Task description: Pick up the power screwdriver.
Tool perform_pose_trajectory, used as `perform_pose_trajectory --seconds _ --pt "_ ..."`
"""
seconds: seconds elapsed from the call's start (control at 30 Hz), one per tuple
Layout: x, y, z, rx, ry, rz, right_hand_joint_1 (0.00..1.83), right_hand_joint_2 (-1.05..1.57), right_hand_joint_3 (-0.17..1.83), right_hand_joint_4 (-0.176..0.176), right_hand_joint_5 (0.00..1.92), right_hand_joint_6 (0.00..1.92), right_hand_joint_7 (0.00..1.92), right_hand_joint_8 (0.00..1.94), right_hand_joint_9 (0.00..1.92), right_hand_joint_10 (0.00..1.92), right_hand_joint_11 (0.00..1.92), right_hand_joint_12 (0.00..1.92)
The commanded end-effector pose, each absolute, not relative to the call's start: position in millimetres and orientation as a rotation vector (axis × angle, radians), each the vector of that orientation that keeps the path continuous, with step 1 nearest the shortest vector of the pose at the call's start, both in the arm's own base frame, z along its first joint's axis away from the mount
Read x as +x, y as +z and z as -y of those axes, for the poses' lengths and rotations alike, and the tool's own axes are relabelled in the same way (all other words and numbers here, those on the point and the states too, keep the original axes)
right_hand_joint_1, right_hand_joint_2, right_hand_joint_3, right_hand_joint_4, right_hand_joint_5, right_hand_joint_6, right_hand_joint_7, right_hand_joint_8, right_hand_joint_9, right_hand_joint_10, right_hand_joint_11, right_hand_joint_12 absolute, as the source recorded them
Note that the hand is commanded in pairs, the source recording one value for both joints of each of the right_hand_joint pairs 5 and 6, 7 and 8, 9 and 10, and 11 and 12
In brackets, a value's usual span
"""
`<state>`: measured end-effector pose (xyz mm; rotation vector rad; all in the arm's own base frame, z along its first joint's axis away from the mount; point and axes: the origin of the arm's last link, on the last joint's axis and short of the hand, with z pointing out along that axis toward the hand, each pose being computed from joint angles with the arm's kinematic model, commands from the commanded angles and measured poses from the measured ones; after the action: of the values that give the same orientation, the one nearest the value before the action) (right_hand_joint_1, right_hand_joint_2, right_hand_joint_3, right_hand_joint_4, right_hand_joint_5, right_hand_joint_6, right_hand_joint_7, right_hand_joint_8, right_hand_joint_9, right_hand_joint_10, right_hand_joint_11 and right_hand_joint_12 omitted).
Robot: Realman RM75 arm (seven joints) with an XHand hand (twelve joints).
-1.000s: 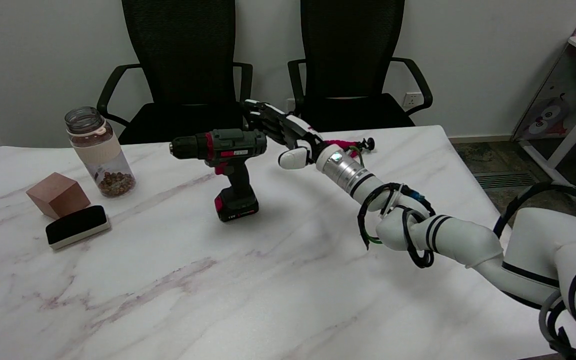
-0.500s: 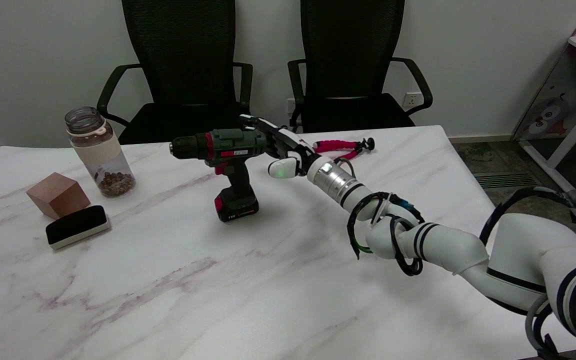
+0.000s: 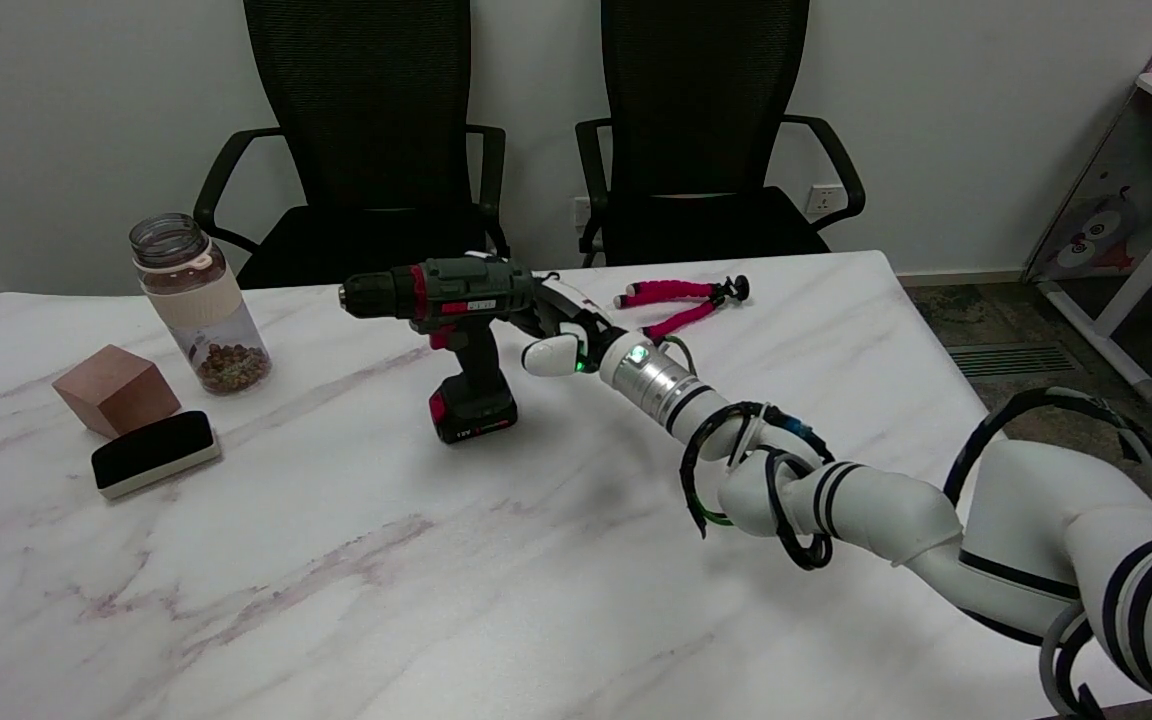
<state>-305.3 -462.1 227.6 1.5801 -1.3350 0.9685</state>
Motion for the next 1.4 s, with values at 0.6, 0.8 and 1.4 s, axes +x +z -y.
perform_pose_trajectory --seconds 0.6,0.8,1.4 --pt "-318 188 449 1.581 0.963 1.431 0.91 -0.75 0.86 0.176 0.18 0.18 0.18 0.18 0.22 0.22 0.13 0.13" --pt "-317 185 448 1.59 0.965 1.433 0.91 -0.75 0.87 0.176 0.18 0.18 0.18 0.18 0.23 0.23 0.13 0.13" --pt "-313 180 449 1.603 0.969 1.435 0.99 -0.6 0.82 0.176 0.23 0.23 0.23 0.23 0.24 0.24 0.16 0.16"
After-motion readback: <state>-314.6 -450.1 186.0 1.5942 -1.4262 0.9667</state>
